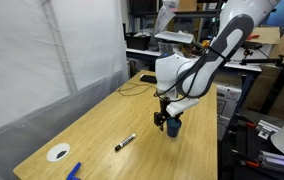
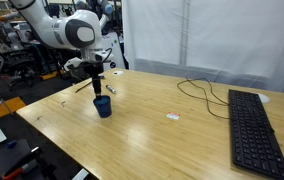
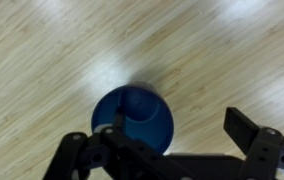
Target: Move the cup to the right
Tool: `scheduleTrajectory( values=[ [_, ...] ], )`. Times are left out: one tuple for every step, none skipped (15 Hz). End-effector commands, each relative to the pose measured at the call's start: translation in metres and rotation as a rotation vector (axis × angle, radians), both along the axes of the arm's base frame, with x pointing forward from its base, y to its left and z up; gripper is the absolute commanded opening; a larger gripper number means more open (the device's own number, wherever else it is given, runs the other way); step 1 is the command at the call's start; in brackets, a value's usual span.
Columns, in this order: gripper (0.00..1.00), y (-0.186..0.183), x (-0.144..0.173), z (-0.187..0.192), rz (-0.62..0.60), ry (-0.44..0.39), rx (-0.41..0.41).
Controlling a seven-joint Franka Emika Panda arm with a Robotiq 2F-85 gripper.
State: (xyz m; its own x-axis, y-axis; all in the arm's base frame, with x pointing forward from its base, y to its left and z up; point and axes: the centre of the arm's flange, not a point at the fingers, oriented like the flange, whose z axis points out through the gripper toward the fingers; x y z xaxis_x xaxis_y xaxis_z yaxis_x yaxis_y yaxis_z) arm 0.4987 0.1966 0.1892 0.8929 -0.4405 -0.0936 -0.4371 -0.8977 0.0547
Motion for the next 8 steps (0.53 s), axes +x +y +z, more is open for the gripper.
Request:
scheduleTrajectory(
  values=[
    [1.0,0.002,0.0,-0.008,-0.012,0.02,0.009],
    [1.0,0.002,0.0,-0.011,-0.009,0.02,0.012],
    [1.0,0.002,-0.002,-0.016,-0.007,0.02,0.016],
    [1.0,0.002,-0.003,-0.019,-0.009,0.02,0.019],
    [1.0,0.001,-0.004,-0.021,-0.012,0.019,0.022],
    [0.87,0.0,-0.005,-0.022,-0.014,0.013,0.024],
    [0.74,-0.001,-0.005,-0.022,-0.02,0.004,0.026],
    [0.67,-0.001,-0.005,-0.021,-0.023,-0.006,0.028]
  ],
)
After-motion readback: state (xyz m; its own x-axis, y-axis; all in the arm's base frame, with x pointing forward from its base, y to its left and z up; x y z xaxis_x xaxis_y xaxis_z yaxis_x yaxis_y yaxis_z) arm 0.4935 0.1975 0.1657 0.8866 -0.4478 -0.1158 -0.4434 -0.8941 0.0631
